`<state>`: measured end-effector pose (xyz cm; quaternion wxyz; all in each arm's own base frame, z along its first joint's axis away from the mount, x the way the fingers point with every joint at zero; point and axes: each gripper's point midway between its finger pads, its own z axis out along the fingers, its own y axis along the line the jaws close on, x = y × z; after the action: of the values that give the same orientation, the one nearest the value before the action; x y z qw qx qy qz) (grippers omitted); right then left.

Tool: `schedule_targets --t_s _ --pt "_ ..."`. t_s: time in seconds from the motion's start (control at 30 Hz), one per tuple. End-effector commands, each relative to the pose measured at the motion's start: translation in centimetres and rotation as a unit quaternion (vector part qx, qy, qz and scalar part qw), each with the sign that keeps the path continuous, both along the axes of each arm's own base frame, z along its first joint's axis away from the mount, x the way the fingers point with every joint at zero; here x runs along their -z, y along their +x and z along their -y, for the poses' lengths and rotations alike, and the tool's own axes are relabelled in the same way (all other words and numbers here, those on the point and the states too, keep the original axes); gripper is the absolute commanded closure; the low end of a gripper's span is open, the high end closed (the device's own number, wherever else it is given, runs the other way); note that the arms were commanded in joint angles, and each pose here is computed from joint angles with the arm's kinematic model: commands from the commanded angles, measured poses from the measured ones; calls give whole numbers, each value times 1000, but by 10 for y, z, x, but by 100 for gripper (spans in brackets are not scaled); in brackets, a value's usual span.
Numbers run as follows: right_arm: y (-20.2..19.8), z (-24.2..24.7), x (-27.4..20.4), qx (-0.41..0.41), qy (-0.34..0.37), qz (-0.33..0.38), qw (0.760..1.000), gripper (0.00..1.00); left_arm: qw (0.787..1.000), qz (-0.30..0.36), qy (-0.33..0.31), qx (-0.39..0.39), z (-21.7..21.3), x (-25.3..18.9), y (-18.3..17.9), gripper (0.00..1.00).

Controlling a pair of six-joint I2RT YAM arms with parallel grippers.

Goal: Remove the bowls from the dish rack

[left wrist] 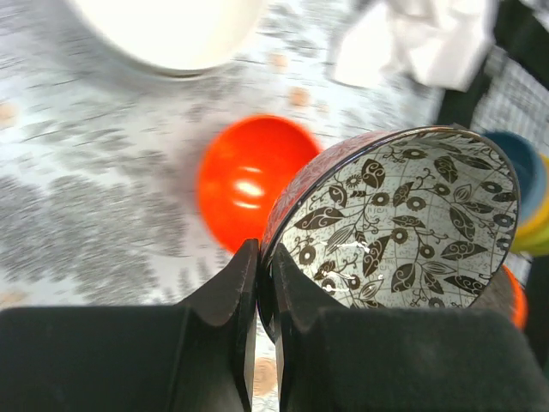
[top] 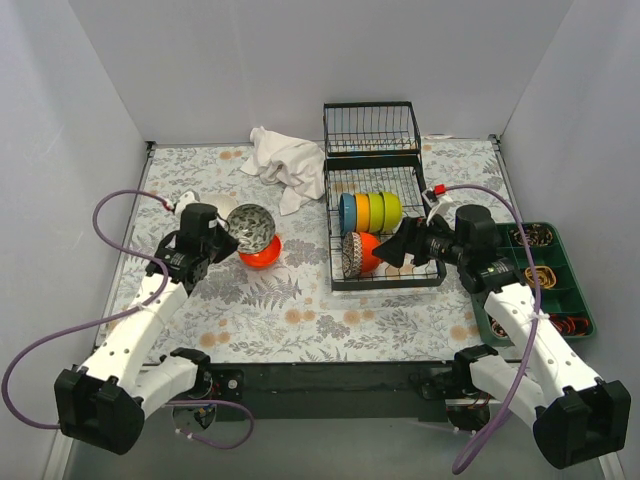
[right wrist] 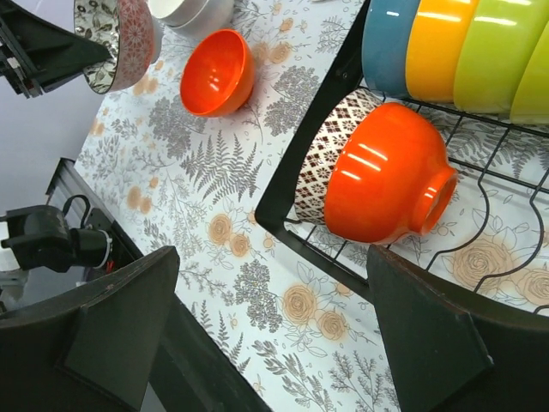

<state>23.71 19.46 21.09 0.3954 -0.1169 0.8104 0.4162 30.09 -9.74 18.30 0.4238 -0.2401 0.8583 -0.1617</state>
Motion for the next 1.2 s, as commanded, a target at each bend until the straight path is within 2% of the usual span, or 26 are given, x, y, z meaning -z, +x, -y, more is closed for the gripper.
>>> schedule_targets --t_s 0.0,0.27,0.67,0.7,0.83,0.87,0.97,1.03,1.17 --pt "7 1 -18 -9 -20 43 999 1 992 -43 29 -115 -59 26 -20 100" --pt "4 7 -7 -11 -47 40 998 2 971 -81 33 -221 -108 78 -33 100" --pt "-6 12 13 -19 -69 25 997 1 957 -111 32 -264 -142 118 -25 99" --pt "-7 12 15 -20 -69 20 997 1 957 -115 36 -265 -143 118 -27 97" --pt "-1 10 23 -18 -70 4 997 2 955 -120 56 -264 -148 121 -36 75" --pt "0 9 23 -16 -70 4 997 1 955 -119 56 -265 -149 121 -38 65" --pt "7 3 29 -16 -67 -10 998 1 956 -123 53 -261 -147 119 -40 50" --pt "9 -3 38 -24 -72 -31 997 1 956 -119 56 -261 -147 108 -39 47" --pt "19 -12 45 -6 -83 -37 996 1 962 -98 77 -242 -150 79 -34 36"
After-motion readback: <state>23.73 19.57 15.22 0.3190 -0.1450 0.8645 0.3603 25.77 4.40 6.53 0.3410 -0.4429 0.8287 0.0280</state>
